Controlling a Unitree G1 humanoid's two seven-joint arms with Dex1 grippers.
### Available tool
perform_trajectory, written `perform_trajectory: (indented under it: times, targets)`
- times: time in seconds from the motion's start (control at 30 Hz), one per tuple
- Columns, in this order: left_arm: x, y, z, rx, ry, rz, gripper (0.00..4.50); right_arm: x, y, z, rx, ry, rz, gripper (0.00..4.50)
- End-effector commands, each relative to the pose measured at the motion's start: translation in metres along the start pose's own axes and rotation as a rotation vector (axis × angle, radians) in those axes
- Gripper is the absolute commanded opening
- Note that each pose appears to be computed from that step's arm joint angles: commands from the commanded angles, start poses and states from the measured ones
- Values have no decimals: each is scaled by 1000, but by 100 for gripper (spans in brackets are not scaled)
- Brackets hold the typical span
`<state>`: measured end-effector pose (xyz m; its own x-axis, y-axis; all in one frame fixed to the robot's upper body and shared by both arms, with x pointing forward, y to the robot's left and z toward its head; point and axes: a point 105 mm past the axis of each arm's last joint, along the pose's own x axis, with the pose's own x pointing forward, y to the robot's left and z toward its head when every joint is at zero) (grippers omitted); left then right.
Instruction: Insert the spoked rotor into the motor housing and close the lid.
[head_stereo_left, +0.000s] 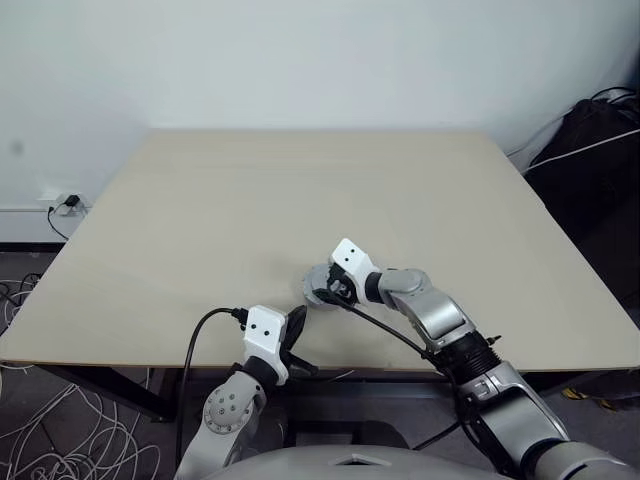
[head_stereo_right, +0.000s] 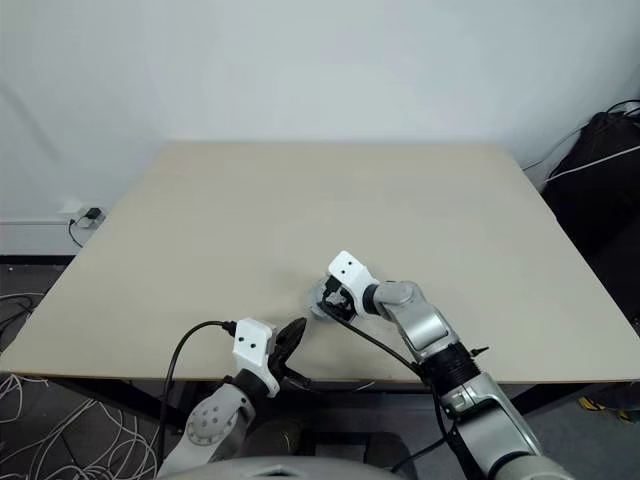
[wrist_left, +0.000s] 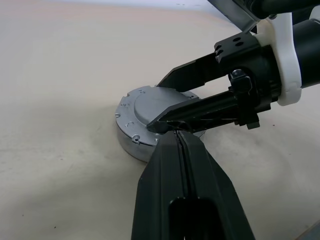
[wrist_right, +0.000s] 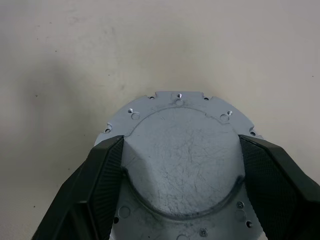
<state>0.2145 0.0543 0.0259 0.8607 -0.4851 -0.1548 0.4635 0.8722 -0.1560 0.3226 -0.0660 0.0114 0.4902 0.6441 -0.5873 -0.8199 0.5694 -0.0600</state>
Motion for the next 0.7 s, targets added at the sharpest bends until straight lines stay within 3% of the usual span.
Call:
perform_trajectory:
  times: [0.03,0.3,0.47,0.7]
  targets:
    - [1,-2,11,0,-46,1,0,-9,-12,-50,14,169,-64,320]
    - [0,-2,11,-1,-45,-1,0,-18,-9,-51,-61,91,-70,320]
    - [0,-2,11,1,-43,-4,0,-25,1,-49,26,59,3,320]
    - [0,-2,10,-2,-43,-3,0,-31,-5,-65,59,137,-40,320]
